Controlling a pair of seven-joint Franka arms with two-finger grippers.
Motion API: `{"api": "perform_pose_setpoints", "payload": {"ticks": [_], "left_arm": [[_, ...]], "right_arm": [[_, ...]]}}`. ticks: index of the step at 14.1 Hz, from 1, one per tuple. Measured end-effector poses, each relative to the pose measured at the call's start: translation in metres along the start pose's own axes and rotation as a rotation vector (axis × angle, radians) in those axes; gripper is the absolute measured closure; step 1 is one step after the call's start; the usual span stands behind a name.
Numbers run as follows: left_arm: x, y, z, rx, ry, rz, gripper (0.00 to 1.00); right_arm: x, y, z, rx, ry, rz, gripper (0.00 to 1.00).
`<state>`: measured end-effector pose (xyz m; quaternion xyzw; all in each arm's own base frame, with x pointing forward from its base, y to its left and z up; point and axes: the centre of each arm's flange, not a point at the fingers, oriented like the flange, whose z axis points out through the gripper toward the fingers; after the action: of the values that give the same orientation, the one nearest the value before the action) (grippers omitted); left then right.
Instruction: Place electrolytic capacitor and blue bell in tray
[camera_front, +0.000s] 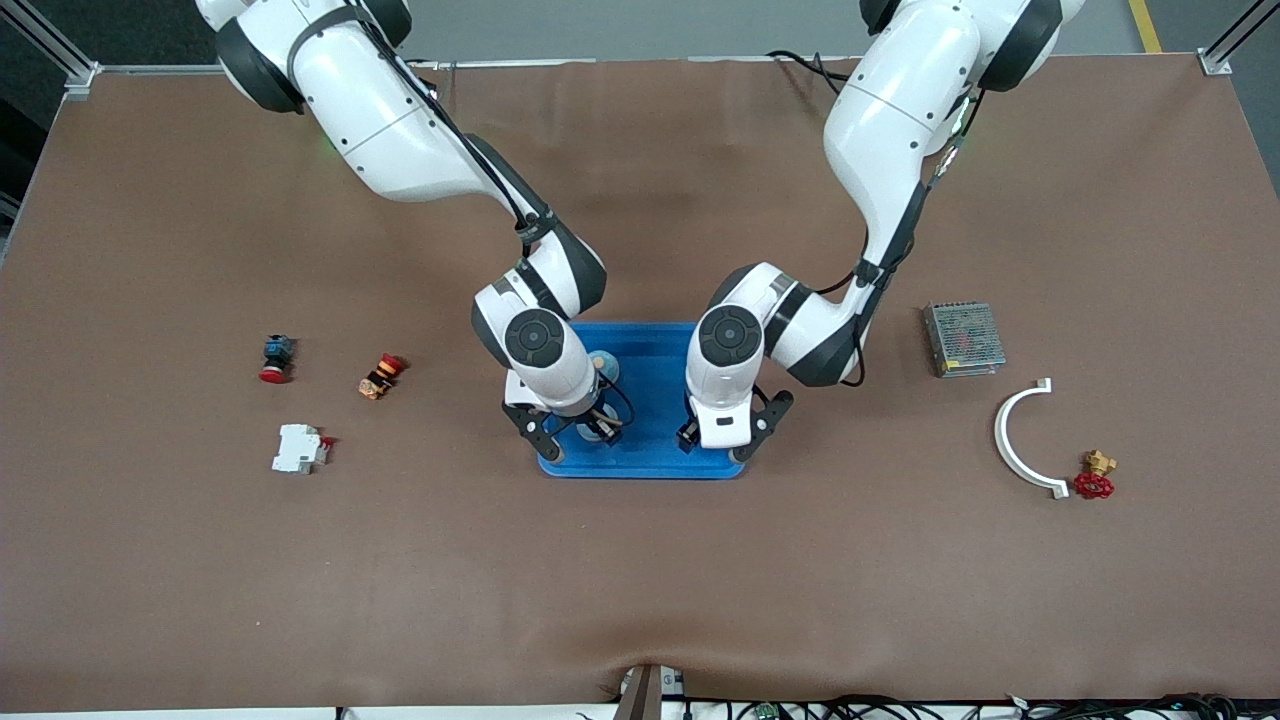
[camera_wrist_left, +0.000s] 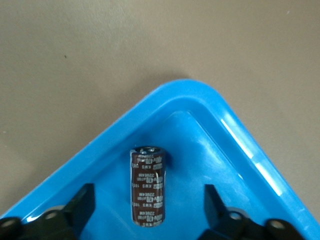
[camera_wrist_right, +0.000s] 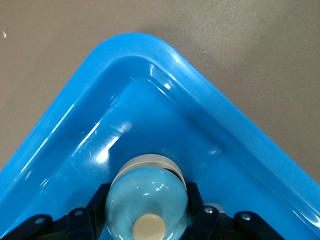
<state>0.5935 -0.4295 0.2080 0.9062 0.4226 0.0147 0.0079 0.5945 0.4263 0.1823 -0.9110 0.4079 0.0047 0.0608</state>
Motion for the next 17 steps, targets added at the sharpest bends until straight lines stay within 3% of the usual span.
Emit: {"api": "perform_pose_setpoints", "payload": {"ticks": [2,5,11,17], "left_arm": [[0.006,0.002,-0.019,-0.004,0.005,-0.008,0.00],[0.014,0.002,-0.052,-0.001,0.012,0.003,0.00],[0.061,-0.011,-0.137,0.017,0.022,0.108,0.00],[0.137,-0.058,-0.252,0.020,-0.012,0.251,0.00]], "right_arm": [[0.000,0.000,0.000,0.000,0.000,0.000,0.29],[0.005,0.001,0.001,-0.002,0.011,0.001,0.01],[0.013,-0.008,-0.013,0.008,0.025,0.005,0.00],[0.043,-0.019,-0.062,-0.121,0.024,-0.050,0.00]]}}
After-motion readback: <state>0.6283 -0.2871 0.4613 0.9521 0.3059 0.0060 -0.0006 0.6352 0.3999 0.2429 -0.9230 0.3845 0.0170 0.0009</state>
